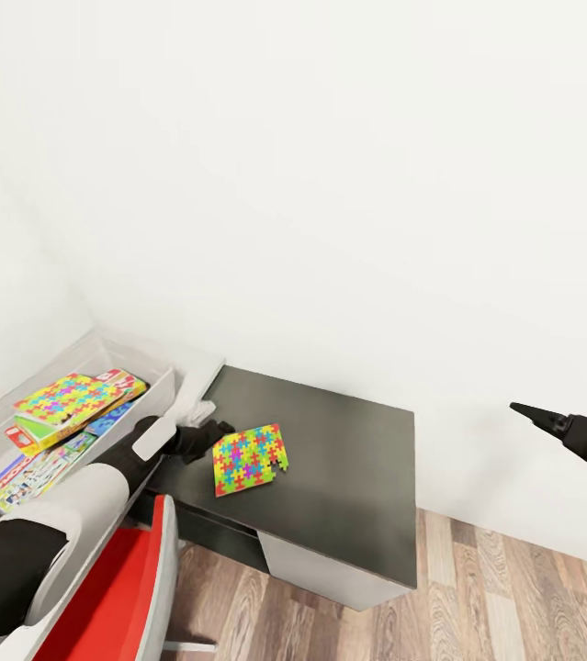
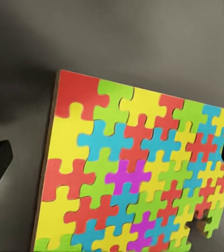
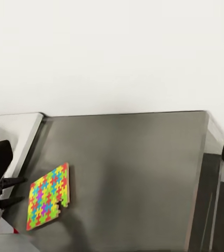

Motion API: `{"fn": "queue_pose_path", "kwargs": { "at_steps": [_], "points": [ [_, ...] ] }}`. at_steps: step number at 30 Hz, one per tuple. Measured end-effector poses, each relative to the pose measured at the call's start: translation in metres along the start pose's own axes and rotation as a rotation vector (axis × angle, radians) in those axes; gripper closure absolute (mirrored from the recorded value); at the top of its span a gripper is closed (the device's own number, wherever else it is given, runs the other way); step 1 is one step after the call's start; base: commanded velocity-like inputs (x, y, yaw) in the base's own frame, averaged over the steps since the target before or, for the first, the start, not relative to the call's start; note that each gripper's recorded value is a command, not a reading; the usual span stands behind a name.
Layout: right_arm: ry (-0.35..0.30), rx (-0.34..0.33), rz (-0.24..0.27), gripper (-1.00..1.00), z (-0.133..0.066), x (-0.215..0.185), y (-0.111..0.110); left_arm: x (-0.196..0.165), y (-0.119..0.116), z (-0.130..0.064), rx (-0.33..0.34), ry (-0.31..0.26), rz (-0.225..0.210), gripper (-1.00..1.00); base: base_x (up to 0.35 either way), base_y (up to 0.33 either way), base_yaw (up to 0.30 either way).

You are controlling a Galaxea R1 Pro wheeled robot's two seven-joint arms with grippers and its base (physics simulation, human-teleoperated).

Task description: Put all the toys in the child's room - the three board games (two on the bed and one on the table), the two jigsaw puzzles on the table, and the tennis ball on the table - inside the toy box on the table in the child's room.

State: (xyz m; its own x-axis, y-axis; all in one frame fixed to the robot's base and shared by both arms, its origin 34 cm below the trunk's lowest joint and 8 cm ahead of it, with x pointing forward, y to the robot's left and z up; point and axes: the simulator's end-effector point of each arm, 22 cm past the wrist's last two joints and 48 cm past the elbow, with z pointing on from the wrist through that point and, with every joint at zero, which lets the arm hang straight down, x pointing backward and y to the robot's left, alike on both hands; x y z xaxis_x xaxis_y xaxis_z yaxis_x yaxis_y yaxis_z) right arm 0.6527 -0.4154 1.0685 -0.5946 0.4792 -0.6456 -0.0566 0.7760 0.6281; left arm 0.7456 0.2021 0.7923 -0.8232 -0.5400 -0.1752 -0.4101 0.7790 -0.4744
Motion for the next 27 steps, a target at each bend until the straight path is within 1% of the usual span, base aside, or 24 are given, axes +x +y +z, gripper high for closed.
{"fn": "queue_pose_path", "kwargs": {
  "at_steps": [4,9,14,27],
  "points": [
    [-0.001,0.0,0.0,-1.0,0.0,0.0,0.0,0.0,0.0,0.0,0.001,0.0,-0.003,-1.0,0.0,0.0,-0.187],
    [-0.002,0.001,0.0,-1.0,-0.001,-0.001,0.0,0.001,0.003,0.0,-0.002,0.004,-0.009,-1.0,0.0,0.0,-0.091],
    [-0.011,0.004,0.002,-1.0,-0.003,-0.003,-0.002,0.006,0.01,0.002,-0.014,0.014,-0.023,-1.0,0.0,0.0,-0.035],
    [-0.016,0.007,0.003,-1.0,-0.004,-0.005,-0.003,0.008,0.013,0.003,-0.015,0.02,-0.03,-1.0,0.0,0.0,-0.008]
  ]
}}
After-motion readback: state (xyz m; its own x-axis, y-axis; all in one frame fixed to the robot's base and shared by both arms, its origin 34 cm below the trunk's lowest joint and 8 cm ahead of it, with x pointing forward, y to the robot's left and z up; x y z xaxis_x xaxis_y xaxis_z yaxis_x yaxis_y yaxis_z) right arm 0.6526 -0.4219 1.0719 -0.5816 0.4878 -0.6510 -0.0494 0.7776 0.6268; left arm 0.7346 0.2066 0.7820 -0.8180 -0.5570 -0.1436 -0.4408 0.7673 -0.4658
